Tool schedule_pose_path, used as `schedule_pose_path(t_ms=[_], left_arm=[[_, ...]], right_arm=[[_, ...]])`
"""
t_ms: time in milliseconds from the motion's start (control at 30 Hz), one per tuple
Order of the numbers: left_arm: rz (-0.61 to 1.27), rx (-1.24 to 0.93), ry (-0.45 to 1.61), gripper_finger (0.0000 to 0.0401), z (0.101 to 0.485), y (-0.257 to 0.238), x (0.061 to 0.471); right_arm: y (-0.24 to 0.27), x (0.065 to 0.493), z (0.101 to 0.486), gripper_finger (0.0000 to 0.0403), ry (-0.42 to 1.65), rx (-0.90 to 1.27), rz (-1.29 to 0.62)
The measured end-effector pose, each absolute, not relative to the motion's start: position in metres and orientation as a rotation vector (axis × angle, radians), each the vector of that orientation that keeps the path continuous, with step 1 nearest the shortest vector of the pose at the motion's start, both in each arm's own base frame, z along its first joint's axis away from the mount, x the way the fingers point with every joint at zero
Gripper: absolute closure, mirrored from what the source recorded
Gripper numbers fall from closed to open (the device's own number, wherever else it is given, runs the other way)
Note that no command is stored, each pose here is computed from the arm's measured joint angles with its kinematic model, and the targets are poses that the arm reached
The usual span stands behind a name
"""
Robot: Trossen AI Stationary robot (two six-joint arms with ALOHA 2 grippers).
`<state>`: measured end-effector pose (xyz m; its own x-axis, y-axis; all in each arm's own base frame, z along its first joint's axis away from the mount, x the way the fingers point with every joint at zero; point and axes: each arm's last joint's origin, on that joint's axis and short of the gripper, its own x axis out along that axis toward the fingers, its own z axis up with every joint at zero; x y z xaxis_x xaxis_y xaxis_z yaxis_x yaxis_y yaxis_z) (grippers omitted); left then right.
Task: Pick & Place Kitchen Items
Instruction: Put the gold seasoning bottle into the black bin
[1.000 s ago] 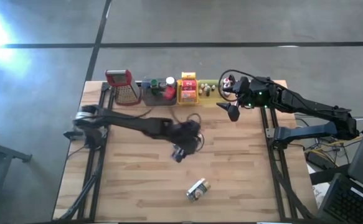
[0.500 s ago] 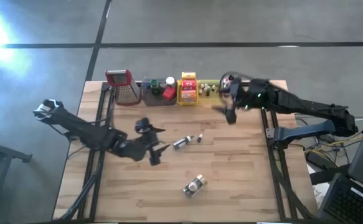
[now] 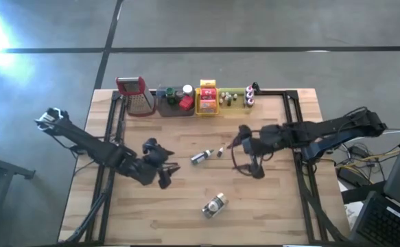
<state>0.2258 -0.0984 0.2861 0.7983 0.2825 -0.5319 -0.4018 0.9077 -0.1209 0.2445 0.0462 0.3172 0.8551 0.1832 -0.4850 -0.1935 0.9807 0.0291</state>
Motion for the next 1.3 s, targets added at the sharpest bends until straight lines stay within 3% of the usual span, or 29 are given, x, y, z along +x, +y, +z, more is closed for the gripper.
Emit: schedule_pose_path(t_ms=[333, 500, 667, 967, 1300], left_arm=[[0.38, -0.3, 0.563, 0.0095, 0.284, -0.109, 0.242], [0.381, -0.39, 0.549, 0.0095, 0.272, -0.12, 0.252], [0.267, -0.476, 0.553, 0.0095, 0.244, -0.143, 0.286], [0.239, -0.497, 0.681, 0.0095, 0.231, -0.182, 0.348], [0.29, -0.515, 0.929, 0.0095, 0.234, -0.202, 0.393]], right_arm=[[0.109, 0.259, 0.277, 0.0039, 0.679, -0.043, 0.373], [0.122, 0.267, 0.247, 0.0039, 0.833, -0.011, 0.352], [0.126, 0.265, 0.231, 0.0039, 0.942, -0.023, 0.26], [0.114, 0.241, 0.244, 0.0039, 1.01, -0.058, 0.117], [0.095, 0.211, 0.285, 0.0039, 0.855, -0.03, 0.069]])
